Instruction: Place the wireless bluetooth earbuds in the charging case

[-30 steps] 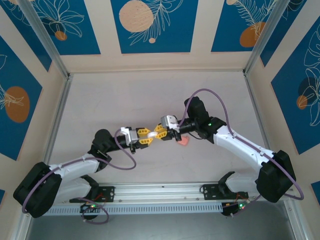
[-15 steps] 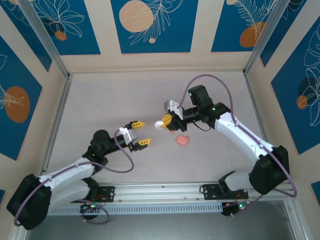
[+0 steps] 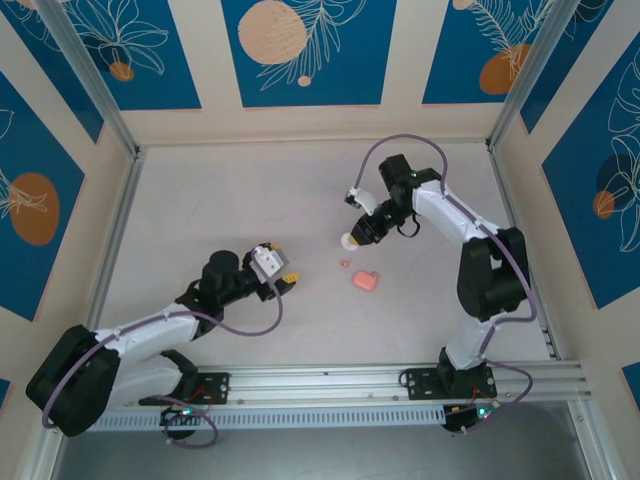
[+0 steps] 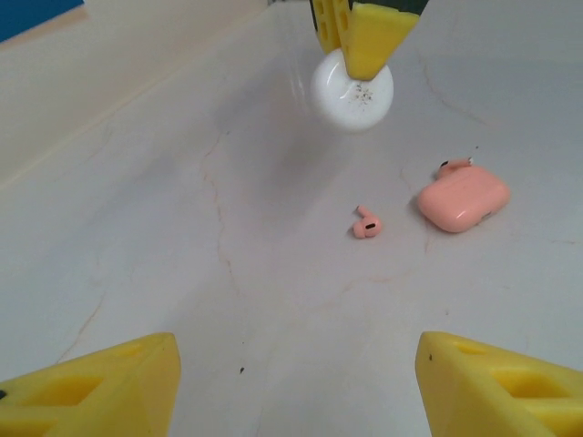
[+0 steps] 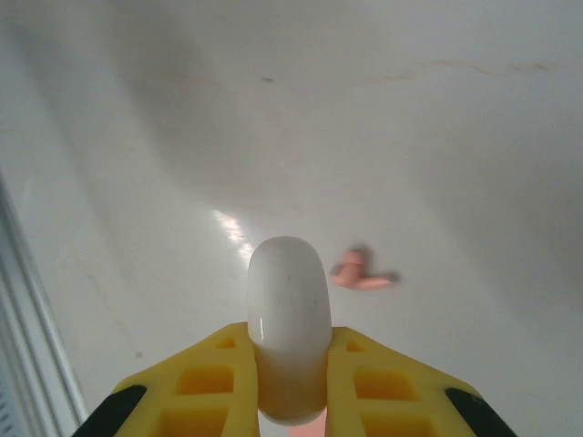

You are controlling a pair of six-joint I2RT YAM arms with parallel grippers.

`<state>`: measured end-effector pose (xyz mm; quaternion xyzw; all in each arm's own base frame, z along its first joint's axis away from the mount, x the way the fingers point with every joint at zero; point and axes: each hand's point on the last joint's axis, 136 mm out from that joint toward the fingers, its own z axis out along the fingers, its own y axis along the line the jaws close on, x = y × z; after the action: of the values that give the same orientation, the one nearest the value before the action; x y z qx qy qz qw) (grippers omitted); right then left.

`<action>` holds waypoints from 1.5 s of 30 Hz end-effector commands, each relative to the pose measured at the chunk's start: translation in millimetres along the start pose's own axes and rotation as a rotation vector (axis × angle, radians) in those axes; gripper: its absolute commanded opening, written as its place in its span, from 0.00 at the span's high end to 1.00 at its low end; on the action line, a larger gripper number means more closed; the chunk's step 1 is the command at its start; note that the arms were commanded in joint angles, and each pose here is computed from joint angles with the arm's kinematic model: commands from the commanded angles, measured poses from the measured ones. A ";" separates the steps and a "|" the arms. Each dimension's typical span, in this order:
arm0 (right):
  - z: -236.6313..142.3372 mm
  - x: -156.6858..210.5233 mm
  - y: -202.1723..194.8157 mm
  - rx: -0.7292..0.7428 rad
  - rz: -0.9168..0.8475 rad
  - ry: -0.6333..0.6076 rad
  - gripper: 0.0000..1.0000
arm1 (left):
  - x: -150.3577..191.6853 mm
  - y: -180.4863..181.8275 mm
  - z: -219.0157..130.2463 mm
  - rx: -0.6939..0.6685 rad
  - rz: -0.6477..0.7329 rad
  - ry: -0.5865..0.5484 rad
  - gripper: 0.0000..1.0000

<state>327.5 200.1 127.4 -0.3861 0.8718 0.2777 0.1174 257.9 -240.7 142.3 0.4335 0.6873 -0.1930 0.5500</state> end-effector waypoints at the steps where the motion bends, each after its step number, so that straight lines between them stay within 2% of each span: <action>1: -5.3 15.2 -27.2 0.028 0.129 0.080 0.90 | -8.3 4.6 6.8 -0.012 0.009 0.000 0.32; 10: -7.9 33.8 -82.3 0.003 0.329 0.111 0.89 | -1.7 7.0 17.7 -0.011 0.006 0.032 0.32; 30: 8.8 59.6 -111.5 -0.076 0.422 0.184 0.88 | -3.9 3.4 41.3 0.051 -0.019 0.039 0.34; 39: 18.0 66.6 -115.5 -0.100 0.450 0.220 0.82 | -4.2 2.7 40.8 0.052 -0.025 0.030 0.34; 42: 18.3 67.4 -121.9 -0.077 0.480 0.229 0.77 | -4.3 2.4 41.2 0.053 -0.025 0.030 0.34; 45: 16.6 65.5 -124.3 -0.067 0.479 0.222 0.66 | -5.2 2.1 41.9 0.055 -0.025 0.026 0.34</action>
<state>371.4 106.2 41.6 -0.2104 0.9330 0.2871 -0.0536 284.8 -261.6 121.4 0.4402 0.7102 -0.1947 0.5137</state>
